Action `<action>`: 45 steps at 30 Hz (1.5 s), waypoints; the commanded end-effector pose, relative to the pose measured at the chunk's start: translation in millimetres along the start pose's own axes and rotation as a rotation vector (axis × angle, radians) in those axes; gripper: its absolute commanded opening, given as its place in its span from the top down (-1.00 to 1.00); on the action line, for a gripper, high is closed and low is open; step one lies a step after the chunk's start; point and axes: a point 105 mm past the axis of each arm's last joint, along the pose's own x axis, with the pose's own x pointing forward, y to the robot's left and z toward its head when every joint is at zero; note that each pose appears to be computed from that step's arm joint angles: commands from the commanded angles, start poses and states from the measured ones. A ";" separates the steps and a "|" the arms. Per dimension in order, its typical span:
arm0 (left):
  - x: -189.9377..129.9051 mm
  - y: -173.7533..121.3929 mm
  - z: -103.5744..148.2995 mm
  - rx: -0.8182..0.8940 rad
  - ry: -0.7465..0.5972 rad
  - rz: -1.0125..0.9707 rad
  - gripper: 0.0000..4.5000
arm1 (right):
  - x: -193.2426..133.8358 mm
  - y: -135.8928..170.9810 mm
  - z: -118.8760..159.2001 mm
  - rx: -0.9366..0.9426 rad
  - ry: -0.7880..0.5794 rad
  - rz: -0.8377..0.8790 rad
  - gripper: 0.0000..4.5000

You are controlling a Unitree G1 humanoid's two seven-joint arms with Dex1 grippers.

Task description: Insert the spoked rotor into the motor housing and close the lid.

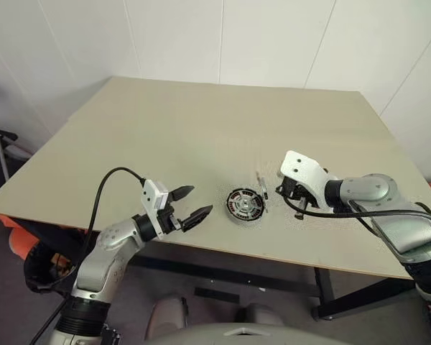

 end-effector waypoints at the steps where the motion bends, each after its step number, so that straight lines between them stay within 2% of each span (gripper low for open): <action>1: 1.7 -0.8 11.1 0.044 -0.030 -0.025 -1.00 | -4.4 -3.1 15.0 0.016 -0.067 -0.047 0.99; 13: 2.0 2.8 11.4 0.050 -0.050 0.000 -1.00 | 12.9 13.2 35.6 0.148 -0.181 -0.026 0.99; 22: 4.2 3.0 13.0 0.046 -0.045 -0.022 -1.00 | 16.4 22.5 32.9 0.206 -0.182 0.003 0.99; 34: 4.5 -1.7 13.9 0.054 -0.036 -0.054 -1.00 | 43.3 35.1 24.1 0.312 -0.171 0.032 0.99; 45: 2.1 -3.3 11.9 0.055 -0.033 -0.053 -1.00 | 55.4 58.5 -3.2 0.395 -0.115 0.081 0.99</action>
